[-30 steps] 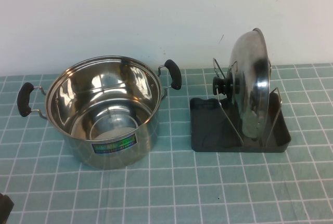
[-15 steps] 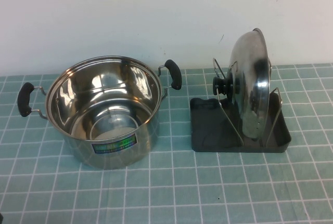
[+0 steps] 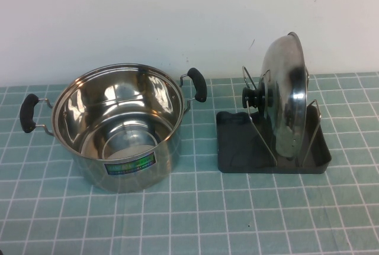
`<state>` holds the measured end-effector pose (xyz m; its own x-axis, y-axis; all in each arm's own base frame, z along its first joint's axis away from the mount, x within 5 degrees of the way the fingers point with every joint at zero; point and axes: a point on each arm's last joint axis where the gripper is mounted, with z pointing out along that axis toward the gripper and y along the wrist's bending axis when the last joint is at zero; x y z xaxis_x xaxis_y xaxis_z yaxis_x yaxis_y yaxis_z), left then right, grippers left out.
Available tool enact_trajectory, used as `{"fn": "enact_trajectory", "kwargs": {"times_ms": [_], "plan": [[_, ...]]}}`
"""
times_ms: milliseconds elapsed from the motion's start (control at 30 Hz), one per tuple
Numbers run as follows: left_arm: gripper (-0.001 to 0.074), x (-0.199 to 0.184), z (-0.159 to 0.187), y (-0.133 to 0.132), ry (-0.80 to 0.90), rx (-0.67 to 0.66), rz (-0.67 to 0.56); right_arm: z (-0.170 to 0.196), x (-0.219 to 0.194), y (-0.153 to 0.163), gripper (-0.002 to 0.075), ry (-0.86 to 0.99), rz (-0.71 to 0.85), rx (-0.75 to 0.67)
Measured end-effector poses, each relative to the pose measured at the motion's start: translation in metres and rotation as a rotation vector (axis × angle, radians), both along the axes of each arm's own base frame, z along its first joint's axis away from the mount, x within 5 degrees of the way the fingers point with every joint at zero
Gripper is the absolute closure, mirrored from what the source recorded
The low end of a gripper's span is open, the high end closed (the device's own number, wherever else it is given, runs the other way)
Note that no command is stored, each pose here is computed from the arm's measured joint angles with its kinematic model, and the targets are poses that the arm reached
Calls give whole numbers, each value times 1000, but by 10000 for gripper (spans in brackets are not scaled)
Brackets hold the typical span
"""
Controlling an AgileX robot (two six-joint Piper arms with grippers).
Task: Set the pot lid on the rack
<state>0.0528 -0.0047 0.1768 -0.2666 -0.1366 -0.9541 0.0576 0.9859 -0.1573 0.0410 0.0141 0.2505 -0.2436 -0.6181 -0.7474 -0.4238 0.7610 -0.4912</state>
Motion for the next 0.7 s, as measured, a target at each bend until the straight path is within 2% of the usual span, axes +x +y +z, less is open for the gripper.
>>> {"fn": "enact_trajectory", "kwargs": {"times_ms": [700], "plan": [[736,0,0,0,-4,43,-12,0,0,0,726,0,0,0]]}}
